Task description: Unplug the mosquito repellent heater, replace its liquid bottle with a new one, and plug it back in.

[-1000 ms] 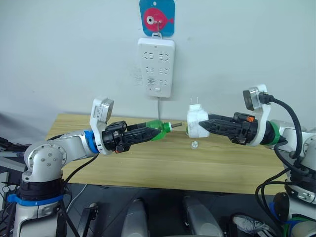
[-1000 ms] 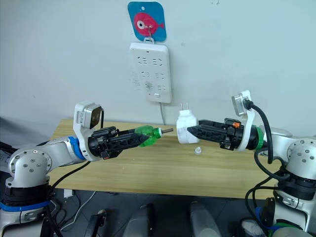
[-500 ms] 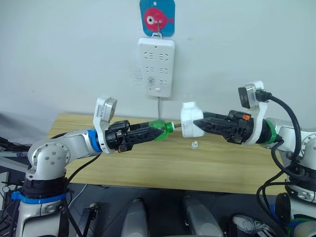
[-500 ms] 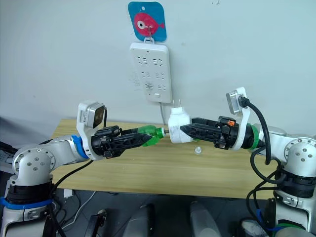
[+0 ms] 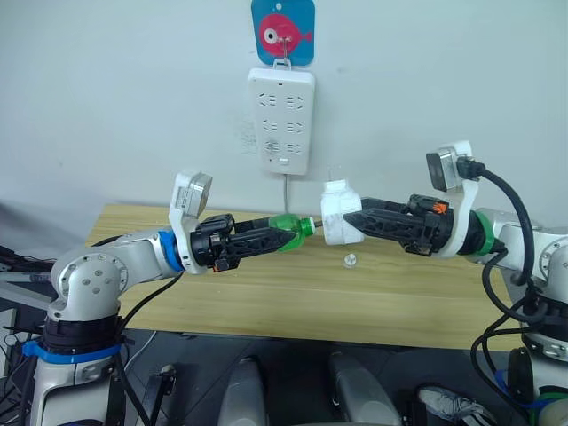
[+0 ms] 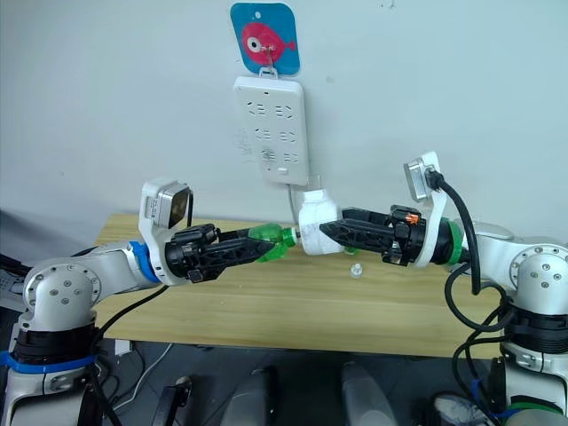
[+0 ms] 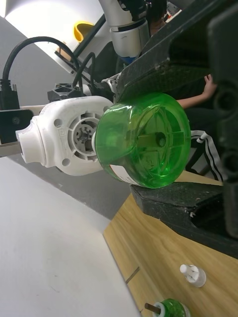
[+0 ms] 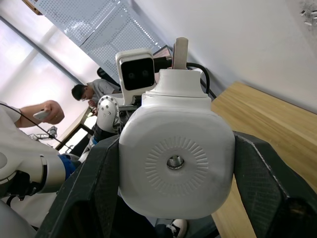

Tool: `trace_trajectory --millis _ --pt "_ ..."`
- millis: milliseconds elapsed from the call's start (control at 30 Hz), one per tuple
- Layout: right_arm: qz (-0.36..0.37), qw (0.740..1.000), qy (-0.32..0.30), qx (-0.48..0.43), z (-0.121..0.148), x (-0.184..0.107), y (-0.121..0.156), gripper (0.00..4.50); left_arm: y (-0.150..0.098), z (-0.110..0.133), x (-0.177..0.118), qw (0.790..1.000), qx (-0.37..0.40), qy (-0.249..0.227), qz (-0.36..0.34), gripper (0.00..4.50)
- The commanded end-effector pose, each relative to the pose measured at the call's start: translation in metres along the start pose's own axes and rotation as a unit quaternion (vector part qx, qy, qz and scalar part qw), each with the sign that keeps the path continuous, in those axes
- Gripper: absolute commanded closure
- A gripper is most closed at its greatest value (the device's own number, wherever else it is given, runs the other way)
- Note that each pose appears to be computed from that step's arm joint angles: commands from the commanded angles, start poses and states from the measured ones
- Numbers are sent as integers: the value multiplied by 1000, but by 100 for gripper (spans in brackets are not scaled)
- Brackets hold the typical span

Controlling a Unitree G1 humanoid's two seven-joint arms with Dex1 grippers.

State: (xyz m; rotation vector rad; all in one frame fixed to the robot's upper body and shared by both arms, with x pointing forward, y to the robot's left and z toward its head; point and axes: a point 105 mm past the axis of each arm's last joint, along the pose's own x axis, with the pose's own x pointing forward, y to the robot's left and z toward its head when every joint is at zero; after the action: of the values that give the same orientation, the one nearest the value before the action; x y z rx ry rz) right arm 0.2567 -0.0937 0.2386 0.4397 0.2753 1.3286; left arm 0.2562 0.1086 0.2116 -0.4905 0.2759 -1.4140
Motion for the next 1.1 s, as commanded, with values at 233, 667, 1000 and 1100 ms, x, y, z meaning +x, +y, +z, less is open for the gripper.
trace_trajectory --millis 233,667,1000,1100 --pt "-13 1000 5 -3 -4 -1 -4 160 -24 9 7 998 26 4 -57 218" --pt "25 1000 11 1 -8 9 13 160 -15 6 21 998 47 -1 -47 218" --pt "28 998 46 18 -19 17 17 160 -18 -3 31 995 65 17 -68 218" --pt "38 996 68 35 -24 16 20 160 -16 -3 32 995 70 15 -65 218"
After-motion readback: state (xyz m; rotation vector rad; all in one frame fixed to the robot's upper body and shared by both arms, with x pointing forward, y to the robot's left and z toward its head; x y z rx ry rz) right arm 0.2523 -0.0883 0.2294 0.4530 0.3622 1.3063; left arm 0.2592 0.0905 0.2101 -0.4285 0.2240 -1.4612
